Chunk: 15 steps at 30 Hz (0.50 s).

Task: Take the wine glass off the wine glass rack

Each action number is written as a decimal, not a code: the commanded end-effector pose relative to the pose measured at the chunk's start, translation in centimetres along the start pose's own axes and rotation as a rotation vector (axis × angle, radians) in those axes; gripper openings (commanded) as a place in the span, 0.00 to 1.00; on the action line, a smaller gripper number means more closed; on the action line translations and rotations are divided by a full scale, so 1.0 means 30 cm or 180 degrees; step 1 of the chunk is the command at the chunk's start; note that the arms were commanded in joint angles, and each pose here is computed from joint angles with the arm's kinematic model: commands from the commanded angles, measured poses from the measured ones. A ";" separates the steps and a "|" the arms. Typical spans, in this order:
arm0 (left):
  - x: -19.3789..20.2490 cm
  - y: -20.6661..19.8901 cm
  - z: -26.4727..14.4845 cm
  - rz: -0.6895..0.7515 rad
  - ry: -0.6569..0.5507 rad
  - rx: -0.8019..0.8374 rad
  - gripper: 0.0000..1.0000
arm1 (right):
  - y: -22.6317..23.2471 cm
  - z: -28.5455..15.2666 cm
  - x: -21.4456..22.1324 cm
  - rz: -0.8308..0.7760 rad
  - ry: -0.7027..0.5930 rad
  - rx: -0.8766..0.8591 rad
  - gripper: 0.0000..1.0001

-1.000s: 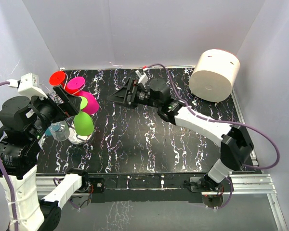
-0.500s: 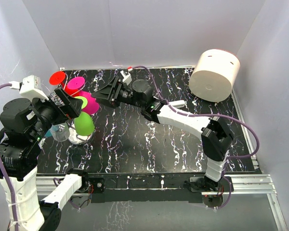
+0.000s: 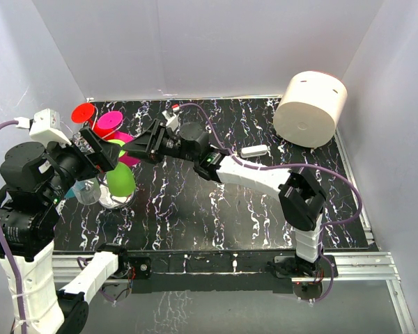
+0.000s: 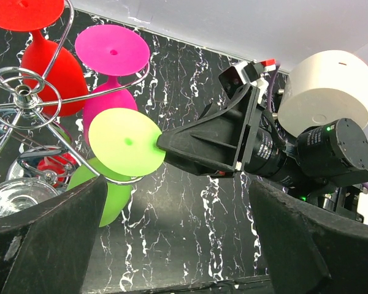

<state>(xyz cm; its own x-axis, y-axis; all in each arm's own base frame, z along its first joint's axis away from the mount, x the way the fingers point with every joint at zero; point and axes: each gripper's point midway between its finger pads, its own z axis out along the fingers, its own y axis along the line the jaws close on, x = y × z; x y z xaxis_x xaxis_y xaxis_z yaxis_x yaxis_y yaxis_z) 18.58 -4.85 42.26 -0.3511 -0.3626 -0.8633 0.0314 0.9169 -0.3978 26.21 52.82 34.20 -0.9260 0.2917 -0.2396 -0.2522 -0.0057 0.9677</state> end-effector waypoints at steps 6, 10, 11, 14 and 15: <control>0.008 -0.006 -0.004 0.0007 0.0006 0.0055 0.99 | 0.186 0.010 -0.016 -0.0098 -0.0085 -0.0490 0.41; 0.012 -0.005 -0.005 0.0005 0.0008 0.0056 0.99 | 0.195 0.018 -0.017 -0.0095 -0.0086 -0.0516 0.32; 0.013 -0.004 -0.005 0.0004 0.0015 0.0052 0.99 | 0.197 0.020 -0.019 -0.0092 -0.0092 -0.0522 0.28; 0.015 -0.005 -0.006 0.0008 0.0017 0.0058 0.99 | 0.202 0.023 -0.024 -0.0084 -0.0104 -0.0534 0.24; 0.015 -0.005 -0.007 0.0005 0.0014 0.0059 0.99 | 0.202 0.025 -0.024 -0.0083 -0.0105 -0.0533 0.22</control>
<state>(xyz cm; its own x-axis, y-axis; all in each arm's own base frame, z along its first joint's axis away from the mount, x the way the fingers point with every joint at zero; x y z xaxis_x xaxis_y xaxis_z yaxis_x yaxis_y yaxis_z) 18.36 -4.90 41.90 -0.3567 -0.3618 -0.8613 0.0335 0.9164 -0.3988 25.89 53.44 35.92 -0.9276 0.2932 -0.2314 -0.2584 -0.0563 0.9644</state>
